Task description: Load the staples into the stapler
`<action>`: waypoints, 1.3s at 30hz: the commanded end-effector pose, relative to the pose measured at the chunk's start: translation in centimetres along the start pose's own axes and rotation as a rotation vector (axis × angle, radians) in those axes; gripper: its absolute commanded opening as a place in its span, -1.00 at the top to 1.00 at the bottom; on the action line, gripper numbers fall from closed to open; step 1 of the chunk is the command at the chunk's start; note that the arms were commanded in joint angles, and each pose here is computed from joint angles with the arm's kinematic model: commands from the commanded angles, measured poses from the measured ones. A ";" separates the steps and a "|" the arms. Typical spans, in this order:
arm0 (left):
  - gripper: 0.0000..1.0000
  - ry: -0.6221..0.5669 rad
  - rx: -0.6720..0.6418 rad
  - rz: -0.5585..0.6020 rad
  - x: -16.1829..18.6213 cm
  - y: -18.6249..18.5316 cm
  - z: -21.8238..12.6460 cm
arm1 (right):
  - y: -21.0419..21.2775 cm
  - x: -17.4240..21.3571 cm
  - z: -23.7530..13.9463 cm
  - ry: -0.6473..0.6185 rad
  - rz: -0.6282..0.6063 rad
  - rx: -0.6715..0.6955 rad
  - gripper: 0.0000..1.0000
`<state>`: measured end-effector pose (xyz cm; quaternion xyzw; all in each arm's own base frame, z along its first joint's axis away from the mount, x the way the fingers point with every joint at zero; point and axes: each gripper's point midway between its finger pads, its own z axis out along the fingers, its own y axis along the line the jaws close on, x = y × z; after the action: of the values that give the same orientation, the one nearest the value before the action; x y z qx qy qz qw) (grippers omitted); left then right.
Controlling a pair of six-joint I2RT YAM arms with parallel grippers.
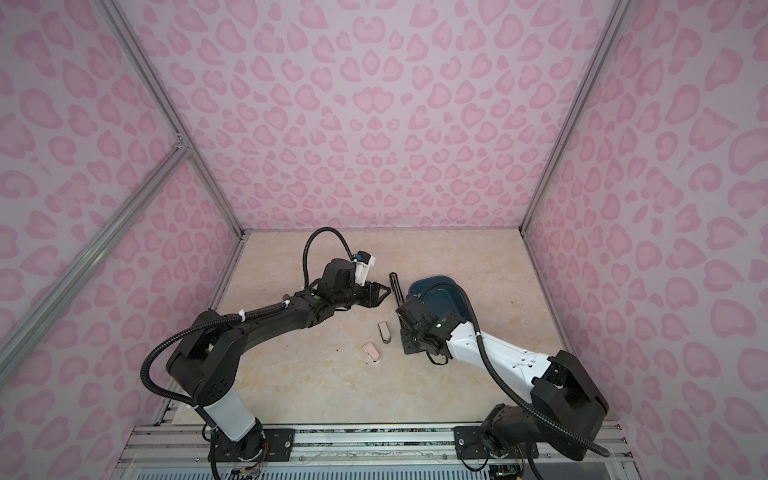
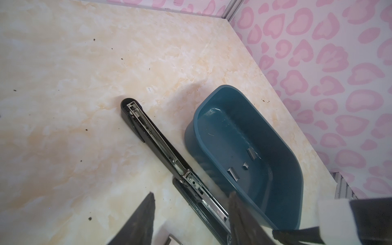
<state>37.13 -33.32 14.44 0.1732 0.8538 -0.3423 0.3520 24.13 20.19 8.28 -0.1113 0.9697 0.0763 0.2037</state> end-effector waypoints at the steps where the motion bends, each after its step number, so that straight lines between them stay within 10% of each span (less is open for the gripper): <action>1: -0.14 0.013 -0.001 0.009 -0.1 0.3 0.4 | -0.2 0.9 -0.3 0.044 -0.041 0.026 -0.01; 21: -0.15 0.021 0.011 0.008 -0.5 0.8 1.4 | -3.2 1.9 2.5 0.028 0.004 0.114 -0.24; 29: -0.15 0.008 0.018 -0.016 -1.1 1.2 1.6 | 0.7 1.0 2.8 -0.246 -0.032 -0.050 -0.47; 39: -0.15 0.009 0.025 -0.023 -1.2 1.6 1.4 | -0.5 -0.4 4.0 -0.440 0.073 0.109 -0.46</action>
<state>39.40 -33.07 13.51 0.1640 0.8588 -0.3500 0.3363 24.56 21.30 4.15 -0.0984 0.9230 0.0673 0.3659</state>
